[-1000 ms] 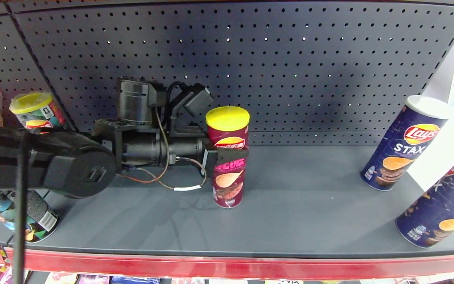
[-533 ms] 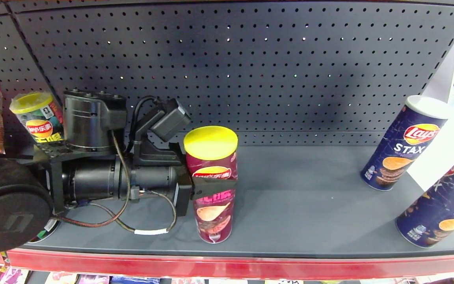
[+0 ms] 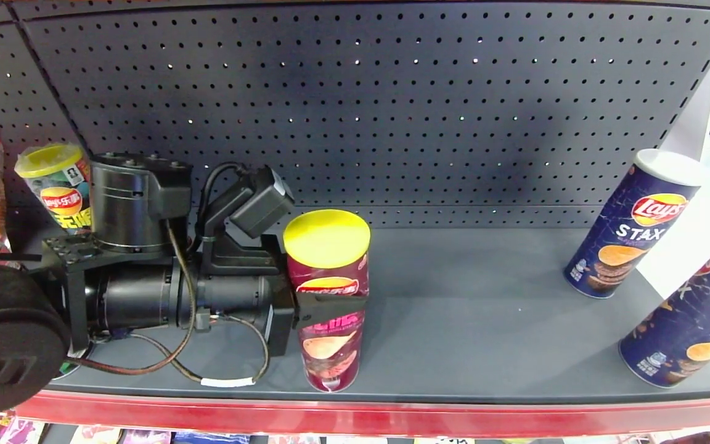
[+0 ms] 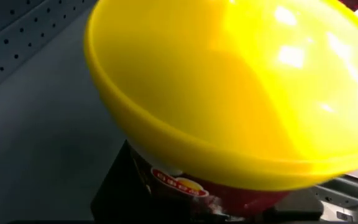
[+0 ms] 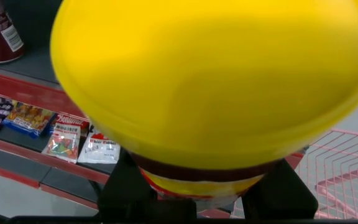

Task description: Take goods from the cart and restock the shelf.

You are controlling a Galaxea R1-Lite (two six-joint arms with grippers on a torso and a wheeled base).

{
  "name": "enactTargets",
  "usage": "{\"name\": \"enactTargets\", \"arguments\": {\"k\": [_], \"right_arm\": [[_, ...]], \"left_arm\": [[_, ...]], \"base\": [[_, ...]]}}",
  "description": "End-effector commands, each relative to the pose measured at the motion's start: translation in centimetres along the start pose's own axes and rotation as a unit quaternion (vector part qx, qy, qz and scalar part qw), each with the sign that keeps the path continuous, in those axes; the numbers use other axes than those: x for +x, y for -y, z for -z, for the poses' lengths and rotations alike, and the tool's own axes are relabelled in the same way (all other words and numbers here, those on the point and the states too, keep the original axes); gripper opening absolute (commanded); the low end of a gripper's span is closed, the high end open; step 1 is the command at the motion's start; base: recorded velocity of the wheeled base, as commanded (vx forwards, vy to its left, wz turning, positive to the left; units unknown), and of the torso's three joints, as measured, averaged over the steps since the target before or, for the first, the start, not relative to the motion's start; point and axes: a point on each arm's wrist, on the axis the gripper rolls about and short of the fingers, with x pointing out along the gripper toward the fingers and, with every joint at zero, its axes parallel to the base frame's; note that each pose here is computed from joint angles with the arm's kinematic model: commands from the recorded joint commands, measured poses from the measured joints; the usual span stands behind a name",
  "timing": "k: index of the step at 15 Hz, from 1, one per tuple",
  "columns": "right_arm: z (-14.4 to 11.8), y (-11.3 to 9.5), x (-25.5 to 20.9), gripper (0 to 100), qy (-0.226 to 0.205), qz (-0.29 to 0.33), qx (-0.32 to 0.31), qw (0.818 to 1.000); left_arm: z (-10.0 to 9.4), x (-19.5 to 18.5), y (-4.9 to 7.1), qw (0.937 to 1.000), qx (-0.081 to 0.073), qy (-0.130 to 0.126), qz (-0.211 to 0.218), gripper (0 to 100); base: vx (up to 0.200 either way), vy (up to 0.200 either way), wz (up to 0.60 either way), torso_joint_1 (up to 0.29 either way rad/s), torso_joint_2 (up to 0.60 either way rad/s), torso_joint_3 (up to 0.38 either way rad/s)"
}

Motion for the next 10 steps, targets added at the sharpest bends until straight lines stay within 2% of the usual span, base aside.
{"name": "enactTargets", "arguments": {"k": [1,5,6,10], "right_arm": [[0.02,0.01,0.05,0,-0.002,0.000,0.000,1.000],[0.01,0.01,0.07,0,-0.003,0.000,0.001,1.000],[0.05,0.01,0.09,0,-0.003,0.000,0.001,1.000],[-0.12,0.05,0.22,0,-0.006,-0.001,0.001,1.000]], "left_arm": [[0.42,0.00,0.08,1.0000,0.000,0.000,0.000,0],[0.62,0.03,0.19,1.0000,0.000,0.003,0.000,0],[0.56,0.03,0.18,1.0000,0.002,0.005,0.000,100],[1.02,-0.57,0.64,1.0000,-0.002,0.001,-0.001,100]], "base": [[0.000,0.000,0.00,0.000,0.00,0.000],[0.000,0.000,0.00,0.000,0.00,0.000],[0.000,0.000,0.00,0.000,0.00,0.000],[0.000,0.000,0.00,0.000,0.00,0.000]]}}
